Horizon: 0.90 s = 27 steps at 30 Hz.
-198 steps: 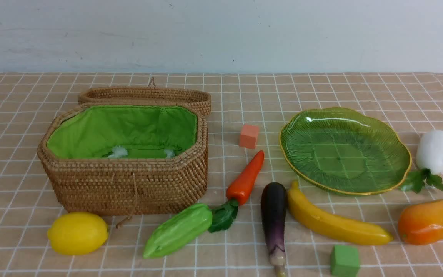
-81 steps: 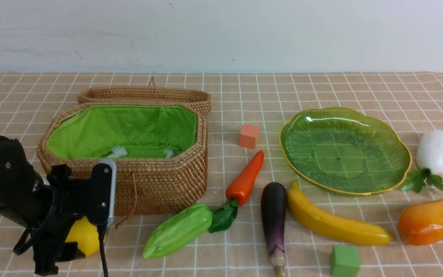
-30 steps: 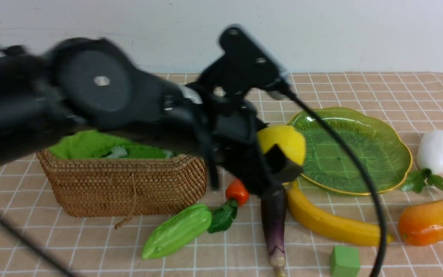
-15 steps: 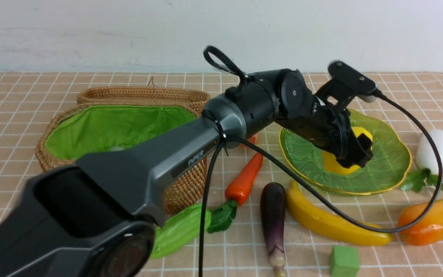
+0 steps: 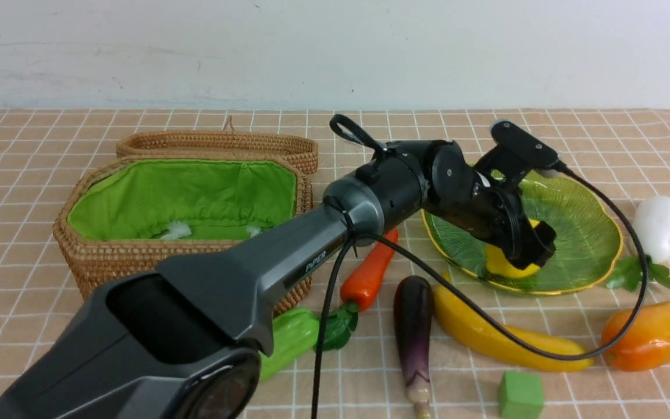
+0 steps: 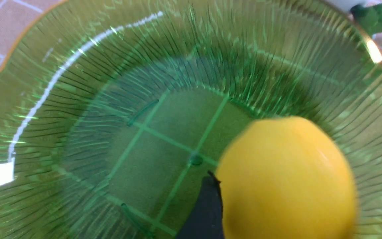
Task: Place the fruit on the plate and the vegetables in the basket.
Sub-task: Grab the mango with your left arm and place it on the right plate, then take a chayote with your left arm and place it on the basket on the left.
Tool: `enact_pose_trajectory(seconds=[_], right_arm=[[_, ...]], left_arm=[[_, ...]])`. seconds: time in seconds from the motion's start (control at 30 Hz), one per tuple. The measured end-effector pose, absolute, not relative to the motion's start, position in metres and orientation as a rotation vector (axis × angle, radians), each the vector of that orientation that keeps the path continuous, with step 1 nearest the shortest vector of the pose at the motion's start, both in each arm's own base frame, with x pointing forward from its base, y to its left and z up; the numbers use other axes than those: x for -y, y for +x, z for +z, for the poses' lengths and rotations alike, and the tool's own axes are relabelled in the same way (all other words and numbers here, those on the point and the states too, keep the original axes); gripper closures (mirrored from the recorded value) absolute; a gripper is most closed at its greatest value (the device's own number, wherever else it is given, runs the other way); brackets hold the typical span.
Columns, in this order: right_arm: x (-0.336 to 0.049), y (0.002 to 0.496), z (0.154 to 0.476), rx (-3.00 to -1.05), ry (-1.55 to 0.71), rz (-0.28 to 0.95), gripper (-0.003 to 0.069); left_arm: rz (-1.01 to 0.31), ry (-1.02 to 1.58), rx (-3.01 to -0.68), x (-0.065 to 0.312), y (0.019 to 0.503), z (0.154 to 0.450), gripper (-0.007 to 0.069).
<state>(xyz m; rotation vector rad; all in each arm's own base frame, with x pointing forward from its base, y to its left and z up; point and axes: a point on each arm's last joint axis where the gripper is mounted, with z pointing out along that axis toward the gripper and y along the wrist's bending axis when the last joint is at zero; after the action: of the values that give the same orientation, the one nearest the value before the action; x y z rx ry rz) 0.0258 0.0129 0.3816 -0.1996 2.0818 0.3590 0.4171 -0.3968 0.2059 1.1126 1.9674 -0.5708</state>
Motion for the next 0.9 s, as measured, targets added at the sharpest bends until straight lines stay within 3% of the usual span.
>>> enact_pose_trajectory(seconds=[0.13,0.23,0.37,0.47,0.5,0.6,0.7,0.83,0.9], right_arm=[[-0.013,0.026,0.381,-2.083,-0.217,0.348,0.0529],[-0.013,0.026,0.381,-2.077,-0.252,0.328,0.0529],[-0.013,0.026,0.382,-2.071,-0.276,0.314,0.0529],[-0.013,0.026,0.382,-2.07,-0.282,0.31,0.0529],[-0.013,0.026,0.382,-2.067,-0.29,0.306,0.0529],[-0.013,0.026,0.382,-2.061,-0.301,0.3,0.0529],[-0.013,0.026,0.382,-2.058,-0.301,0.299,0.0528],[-0.013,0.026,0.382,-2.057,-0.304,0.298,0.0524],[-0.013,0.026,0.382,-2.057,-0.304,0.298,0.0522]], left_arm=[[-0.632,1.124,-2.027,0.386,0.4,0.254,-0.0008],[-0.662,1.148,-2.147,0.368,0.377,0.296,0.0061],[-0.537,1.115,-2.295,0.334,0.342,0.355,0.0261],[-0.439,1.08,-2.3,0.317,0.327,0.377,0.0379],[-0.371,1.043,-2.304,0.302,0.315,0.391,0.047],[-0.337,0.986,-2.354,0.282,0.295,0.399,0.0558],[-0.303,0.967,-2.447,0.26,0.274,0.388,0.0582],[-0.226,1.005,-2.61,0.237,0.25,0.347,0.0551],[-0.153,1.043,-2.731,0.223,0.235,0.306,0.0487]])
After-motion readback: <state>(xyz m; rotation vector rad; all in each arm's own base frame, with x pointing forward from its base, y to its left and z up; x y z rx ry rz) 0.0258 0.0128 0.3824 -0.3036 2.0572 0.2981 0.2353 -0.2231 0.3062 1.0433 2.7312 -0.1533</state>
